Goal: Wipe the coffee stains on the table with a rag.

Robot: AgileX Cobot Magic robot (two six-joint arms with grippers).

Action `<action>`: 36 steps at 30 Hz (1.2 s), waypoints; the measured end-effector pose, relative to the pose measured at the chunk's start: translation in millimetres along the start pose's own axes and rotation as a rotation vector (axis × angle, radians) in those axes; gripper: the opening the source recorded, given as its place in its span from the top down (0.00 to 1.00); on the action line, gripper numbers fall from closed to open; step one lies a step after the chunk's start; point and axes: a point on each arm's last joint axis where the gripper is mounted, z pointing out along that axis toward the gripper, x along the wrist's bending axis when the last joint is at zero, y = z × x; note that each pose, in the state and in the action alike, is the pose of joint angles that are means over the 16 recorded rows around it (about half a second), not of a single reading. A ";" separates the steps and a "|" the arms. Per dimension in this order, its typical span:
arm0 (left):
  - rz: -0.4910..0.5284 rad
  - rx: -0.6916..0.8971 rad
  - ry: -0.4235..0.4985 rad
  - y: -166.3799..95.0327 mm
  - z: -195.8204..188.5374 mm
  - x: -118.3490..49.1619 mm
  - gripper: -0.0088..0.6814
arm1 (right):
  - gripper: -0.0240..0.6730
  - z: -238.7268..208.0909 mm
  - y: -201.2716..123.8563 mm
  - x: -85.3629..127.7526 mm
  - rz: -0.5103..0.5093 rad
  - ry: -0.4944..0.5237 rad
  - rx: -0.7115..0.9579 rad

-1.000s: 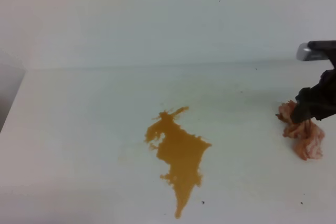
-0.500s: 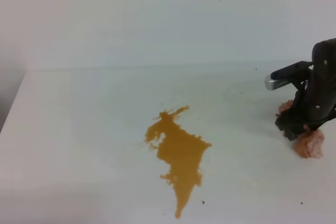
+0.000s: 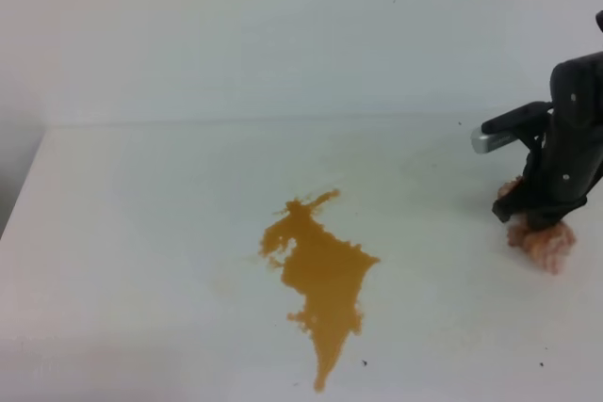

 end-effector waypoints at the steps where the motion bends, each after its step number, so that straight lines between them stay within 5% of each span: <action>1: 0.000 0.000 0.000 0.0 0.0 0.0 0.99 | 0.86 -4.4 2.5 0.6 -0.001 0.010 -0.010; 9: 0.000 0.000 0.000 0.0 0.0 0.0 0.99 | 0.93 -54.1 21.1 24.1 -0.077 0.136 -0.138; 17: 0.000 0.000 0.000 0.0 0.0 0.0 0.99 | 0.93 -103.5 23.4 102.3 -0.327 0.281 -0.250; 27: 0.000 0.001 0.000 0.0 0.1 0.0 0.99 | 0.93 -120.1 -32.8 215.8 -0.751 0.330 -0.273; 36: 0.000 0.001 0.000 0.0 0.1 0.0 0.99 | 0.93 -91.8 -81.4 247.3 -0.944 0.377 -0.274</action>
